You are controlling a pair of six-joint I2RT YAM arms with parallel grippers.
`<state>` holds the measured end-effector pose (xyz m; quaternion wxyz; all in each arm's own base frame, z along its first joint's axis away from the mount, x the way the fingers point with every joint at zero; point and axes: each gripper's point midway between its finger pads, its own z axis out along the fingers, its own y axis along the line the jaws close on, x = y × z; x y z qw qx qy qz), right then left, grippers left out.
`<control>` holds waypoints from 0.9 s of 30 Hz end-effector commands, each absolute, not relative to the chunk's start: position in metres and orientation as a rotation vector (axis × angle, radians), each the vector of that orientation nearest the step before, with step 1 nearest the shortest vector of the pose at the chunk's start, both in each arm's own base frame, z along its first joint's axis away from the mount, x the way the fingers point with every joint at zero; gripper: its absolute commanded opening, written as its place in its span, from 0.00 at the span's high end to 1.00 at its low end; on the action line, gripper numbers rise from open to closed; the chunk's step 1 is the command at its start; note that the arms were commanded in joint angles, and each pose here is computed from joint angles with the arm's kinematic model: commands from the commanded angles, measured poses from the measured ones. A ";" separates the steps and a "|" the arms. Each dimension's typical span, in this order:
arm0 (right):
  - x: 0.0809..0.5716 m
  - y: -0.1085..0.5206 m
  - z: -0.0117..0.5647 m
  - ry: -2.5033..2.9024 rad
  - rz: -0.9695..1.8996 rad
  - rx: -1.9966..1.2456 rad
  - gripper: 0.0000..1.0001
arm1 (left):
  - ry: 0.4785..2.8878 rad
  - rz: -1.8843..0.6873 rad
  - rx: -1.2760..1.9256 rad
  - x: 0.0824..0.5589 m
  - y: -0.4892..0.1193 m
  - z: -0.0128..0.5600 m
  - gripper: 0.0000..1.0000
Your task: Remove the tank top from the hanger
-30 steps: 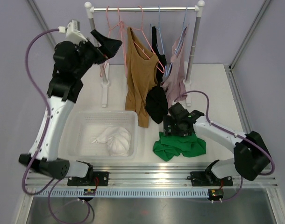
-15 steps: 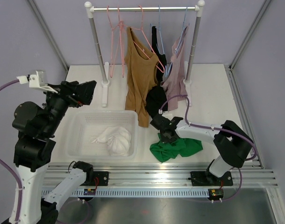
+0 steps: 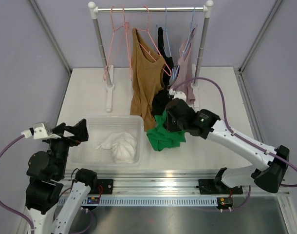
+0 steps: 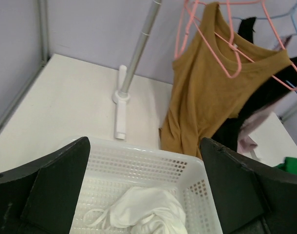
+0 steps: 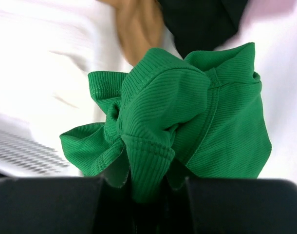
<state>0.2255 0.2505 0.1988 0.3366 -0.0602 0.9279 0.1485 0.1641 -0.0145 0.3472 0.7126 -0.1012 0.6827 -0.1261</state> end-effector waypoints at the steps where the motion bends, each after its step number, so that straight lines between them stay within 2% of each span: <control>1: 0.226 0.274 0.253 2.317 0.524 -0.271 1.00 | 1.438 -0.133 -0.368 0.166 0.020 0.341 0.01; 5: 0.225 0.323 0.312 2.199 0.795 -0.370 1.00 | 1.380 -0.134 -0.414 0.155 0.029 0.340 0.01; 8: 0.227 0.363 0.331 2.151 0.907 -0.433 1.00 | 1.367 -0.125 -0.433 0.153 0.033 0.338 0.01; 15: 0.229 0.459 0.325 2.124 0.977 -0.566 1.00 | 1.372 -0.105 -0.450 0.156 0.036 0.334 0.01; 16: 0.236 0.473 0.301 2.165 0.924 -0.566 1.00 | 1.370 -0.101 -0.455 0.155 0.037 0.334 0.01; 17: 0.238 0.483 0.309 2.140 0.929 -0.561 0.98 | 1.374 -0.096 -0.463 0.156 0.037 0.333 0.01; 18: 0.239 0.491 0.303 2.147 0.914 -0.576 0.90 | 1.371 -0.081 -0.485 0.155 0.042 0.332 0.01; 19: 0.242 0.503 0.280 2.187 0.877 -0.594 0.63 | 1.367 -0.073 -0.505 0.154 0.044 0.332 0.01; 21: 0.238 0.512 0.284 2.178 0.867 -0.611 0.43 | 1.358 -0.051 -0.571 0.151 0.053 0.329 0.01; 22: 0.238 0.516 0.279 2.183 0.863 -0.632 0.01 | 1.349 -0.055 -0.588 0.150 0.055 0.330 0.01; 27: 0.241 0.503 0.328 2.079 0.880 -0.593 0.00 | 1.346 -0.076 -0.575 0.151 0.051 0.331 0.01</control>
